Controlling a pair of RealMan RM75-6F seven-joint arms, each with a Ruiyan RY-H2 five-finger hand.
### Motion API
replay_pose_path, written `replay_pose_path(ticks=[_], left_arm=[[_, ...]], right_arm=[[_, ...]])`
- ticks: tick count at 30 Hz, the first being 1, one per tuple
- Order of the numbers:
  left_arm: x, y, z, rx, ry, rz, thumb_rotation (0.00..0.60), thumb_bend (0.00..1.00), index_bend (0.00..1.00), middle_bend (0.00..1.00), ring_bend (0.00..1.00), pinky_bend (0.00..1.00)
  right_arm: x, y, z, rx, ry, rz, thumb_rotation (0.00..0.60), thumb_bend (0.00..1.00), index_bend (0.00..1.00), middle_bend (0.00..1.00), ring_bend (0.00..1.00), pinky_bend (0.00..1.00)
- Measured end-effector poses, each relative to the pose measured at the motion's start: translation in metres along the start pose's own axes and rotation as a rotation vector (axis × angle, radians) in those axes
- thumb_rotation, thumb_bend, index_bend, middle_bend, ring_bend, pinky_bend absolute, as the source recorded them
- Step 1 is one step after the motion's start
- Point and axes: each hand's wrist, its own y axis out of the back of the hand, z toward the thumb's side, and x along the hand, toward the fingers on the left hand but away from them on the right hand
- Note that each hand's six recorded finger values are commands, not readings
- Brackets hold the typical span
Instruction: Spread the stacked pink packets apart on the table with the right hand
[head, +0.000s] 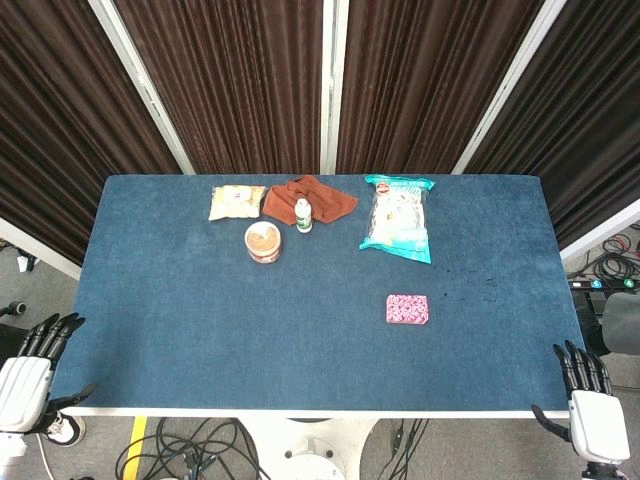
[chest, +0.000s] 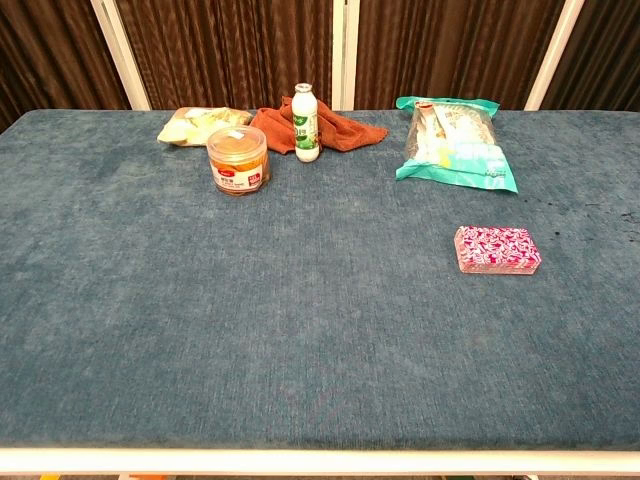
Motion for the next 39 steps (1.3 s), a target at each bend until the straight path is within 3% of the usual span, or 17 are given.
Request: replay_pose_path(ticks=[14,27,29,33,34,39], left_arm=[[0.002,0.001,0.003,-0.001,-0.008,0.001,0.6,0.13,0.11,0.08,0.0,0.11],[-0.001,-0.003,-0.001,-0.003,0.0,-0.007,0.6,0.13,0.11,0.08,0.0,0.11],[-0.002,-0.004,-0.002,-0.003,0.0,-0.009,0.6,0.13,0.11,0.08,0.0,0.11],[-0.002,-0.004,-0.007,-0.01,0.016,-0.014,0.6,0.13,0.11,0.08,0.0,0.11],[-0.003,-0.005,-0.008,-0.012,0.02,-0.015,0.6,0.13,0.11,0.08,0.0,0.11],[-0.006,-0.006,-0.016,-0.018,0.036,-0.02,0.6,0.13,0.11,0.08,0.0,0.11]], right_arm=[[-0.006,0.001,-0.001,0.001,-0.011,0.017,0.6,0.09,0.0,0.0,0.0,0.0],[-0.061,0.021,0.037,0.063,0.083,0.041,0.6,0.1,0.0,0.0,0.0,0.0],[-0.072,0.022,0.045,0.072,0.093,0.062,0.6,0.1,0.0,0.0,0.08,0.11],[-0.104,0.023,0.071,0.105,0.139,0.104,0.6,0.11,0.0,0.06,0.56,0.71],[-0.11,0.023,0.078,0.108,0.149,0.113,0.6,0.11,0.0,0.09,0.64,0.79],[-0.134,0.019,0.11,0.153,0.196,0.153,0.6,0.11,0.01,0.11,0.71,0.83]])
